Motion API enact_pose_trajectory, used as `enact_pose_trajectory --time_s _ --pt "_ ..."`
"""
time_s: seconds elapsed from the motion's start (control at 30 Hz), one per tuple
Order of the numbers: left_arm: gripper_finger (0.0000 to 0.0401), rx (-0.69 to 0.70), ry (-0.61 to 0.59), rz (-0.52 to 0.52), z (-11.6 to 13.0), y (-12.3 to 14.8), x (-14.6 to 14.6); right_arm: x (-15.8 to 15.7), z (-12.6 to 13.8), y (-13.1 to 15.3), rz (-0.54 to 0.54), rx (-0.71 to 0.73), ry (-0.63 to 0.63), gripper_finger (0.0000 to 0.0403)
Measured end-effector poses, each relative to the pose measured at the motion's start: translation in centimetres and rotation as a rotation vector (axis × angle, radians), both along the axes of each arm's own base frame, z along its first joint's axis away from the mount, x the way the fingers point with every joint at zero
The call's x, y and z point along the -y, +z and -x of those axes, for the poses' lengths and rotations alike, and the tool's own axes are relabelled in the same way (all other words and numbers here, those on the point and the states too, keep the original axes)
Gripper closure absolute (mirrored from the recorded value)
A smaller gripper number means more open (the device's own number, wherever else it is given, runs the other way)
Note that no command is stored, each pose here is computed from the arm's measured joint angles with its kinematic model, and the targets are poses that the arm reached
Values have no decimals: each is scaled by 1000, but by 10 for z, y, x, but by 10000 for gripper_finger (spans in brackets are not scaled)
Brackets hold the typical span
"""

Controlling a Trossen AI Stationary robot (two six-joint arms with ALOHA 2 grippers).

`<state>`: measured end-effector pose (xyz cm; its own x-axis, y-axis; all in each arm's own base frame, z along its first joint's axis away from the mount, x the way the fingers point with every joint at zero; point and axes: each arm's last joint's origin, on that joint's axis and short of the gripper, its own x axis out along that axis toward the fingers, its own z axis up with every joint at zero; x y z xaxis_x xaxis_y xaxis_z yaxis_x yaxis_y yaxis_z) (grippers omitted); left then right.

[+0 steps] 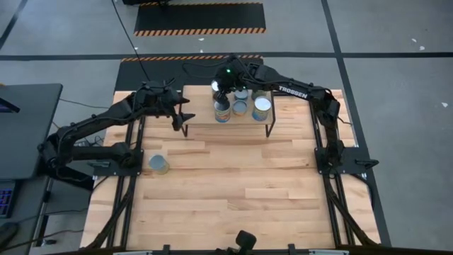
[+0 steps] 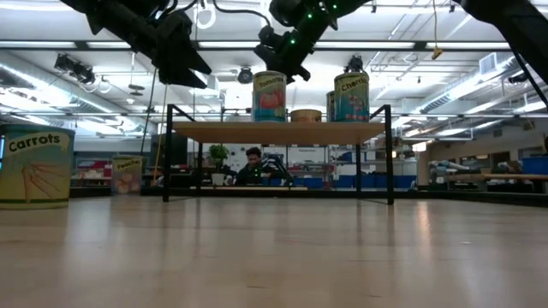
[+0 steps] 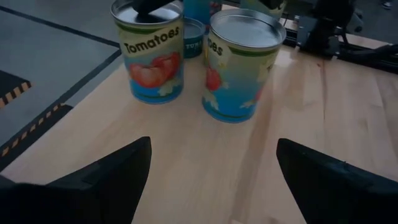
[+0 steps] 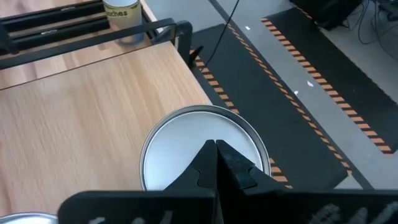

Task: Pick and place cans onto a shelf
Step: Put the big blue canned tomatoes on the shelf aligned with the other big blue canned tomatoes, then adjust the big blue canned tomatoes on the shelf

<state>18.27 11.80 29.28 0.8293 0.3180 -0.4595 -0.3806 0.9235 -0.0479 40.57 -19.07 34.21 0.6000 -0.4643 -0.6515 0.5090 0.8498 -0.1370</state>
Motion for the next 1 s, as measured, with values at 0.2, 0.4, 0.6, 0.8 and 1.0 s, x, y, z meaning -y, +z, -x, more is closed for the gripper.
enact_pose_trajectory --time_s 0.2,0.4,0.6,0.8,1.0 --pt "49 -2 -2 -4 0 0 0 -1 3 4 -8 -16 -1 401" --pt "49 -2 -2 -5 0 0 0 -1 4 7 -8 -27 -16 401" --pt "49 -3 -3 -7 0 0 0 -10 7 17 12 -9 4 401" --pt "49 33 -52 1 2 4 3 -59 20 59 32 69 144 401" --pt "49 114 -140 24 4 13 11 -96 23 59 -24 -5 272 401"
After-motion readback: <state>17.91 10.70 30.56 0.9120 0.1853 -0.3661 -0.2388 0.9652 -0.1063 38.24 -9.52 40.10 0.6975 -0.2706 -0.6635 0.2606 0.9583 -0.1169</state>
